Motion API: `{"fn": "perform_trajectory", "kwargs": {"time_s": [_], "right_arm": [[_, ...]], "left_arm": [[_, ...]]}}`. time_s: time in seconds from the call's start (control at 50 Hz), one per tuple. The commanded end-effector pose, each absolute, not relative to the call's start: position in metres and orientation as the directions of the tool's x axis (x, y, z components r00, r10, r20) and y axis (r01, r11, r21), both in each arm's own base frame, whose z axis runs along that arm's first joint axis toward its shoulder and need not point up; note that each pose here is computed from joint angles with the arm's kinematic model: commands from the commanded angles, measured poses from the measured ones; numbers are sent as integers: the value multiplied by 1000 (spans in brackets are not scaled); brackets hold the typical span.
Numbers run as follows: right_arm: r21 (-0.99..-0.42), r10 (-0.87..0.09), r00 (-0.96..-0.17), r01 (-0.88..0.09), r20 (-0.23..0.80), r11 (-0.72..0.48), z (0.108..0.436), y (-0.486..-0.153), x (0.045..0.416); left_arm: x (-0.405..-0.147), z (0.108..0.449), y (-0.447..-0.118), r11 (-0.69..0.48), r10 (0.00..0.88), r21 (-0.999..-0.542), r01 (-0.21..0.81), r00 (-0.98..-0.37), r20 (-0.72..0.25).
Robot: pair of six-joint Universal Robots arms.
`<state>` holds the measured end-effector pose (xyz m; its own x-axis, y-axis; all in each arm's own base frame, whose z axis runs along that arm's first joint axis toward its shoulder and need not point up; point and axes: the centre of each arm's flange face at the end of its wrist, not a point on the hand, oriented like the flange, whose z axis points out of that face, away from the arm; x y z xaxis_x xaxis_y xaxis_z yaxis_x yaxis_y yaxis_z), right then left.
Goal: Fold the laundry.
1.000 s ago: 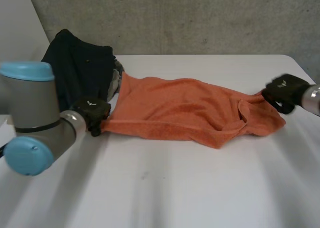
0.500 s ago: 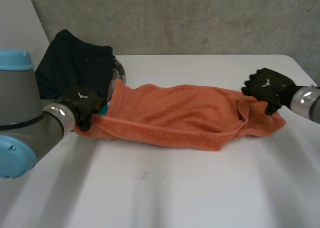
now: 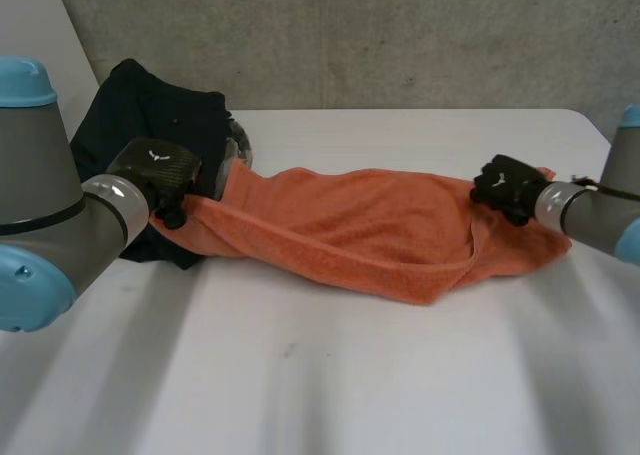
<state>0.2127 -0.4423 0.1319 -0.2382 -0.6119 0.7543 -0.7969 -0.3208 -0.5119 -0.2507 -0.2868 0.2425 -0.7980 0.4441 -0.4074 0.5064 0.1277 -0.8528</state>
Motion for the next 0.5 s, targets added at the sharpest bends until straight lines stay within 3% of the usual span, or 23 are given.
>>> {"fn": "perform_trajectory", "kwargs": {"time_s": [0.02, 0.1, 0.16, 0.24, 0.28, 0.4, 0.5], "right_arm": [[-584, -689, -357, -803, 631, -119, 174, -419, 168], [-576, -759, -359, -817, 543, -25, 193, -386, 143], [-514, -816, -310, -858, 487, 20, 198, -360, 124], [-459, -828, -207, -886, 521, -67, 203, -348, 122], [-476, -816, -216, -876, 537, -82, 198, -351, 130], [-589, -705, -356, -801, 613, -108, 201, -372, 154], [-657, -702, -367, -730, 610, -190, 193, -375, 181]], "left_arm": [[-239, 232, -279, 187, 450, -831, 524, -797, -402], [-233, 231, -263, 207, 482, -798, 566, -769, -420], [-227, 226, -243, 229, 544, -726, 648, -704, -457], [-225, 225, -232, 192, 598, -689, 699, -640, -482], [-227, 228, -232, 163, 603, -694, 701, -628, -492], [-233, 239, -248, 128, 550, -739, 661, -668, -502], [-235, 242, -256, 164, 516, -768, 619, -717, -468]]}}
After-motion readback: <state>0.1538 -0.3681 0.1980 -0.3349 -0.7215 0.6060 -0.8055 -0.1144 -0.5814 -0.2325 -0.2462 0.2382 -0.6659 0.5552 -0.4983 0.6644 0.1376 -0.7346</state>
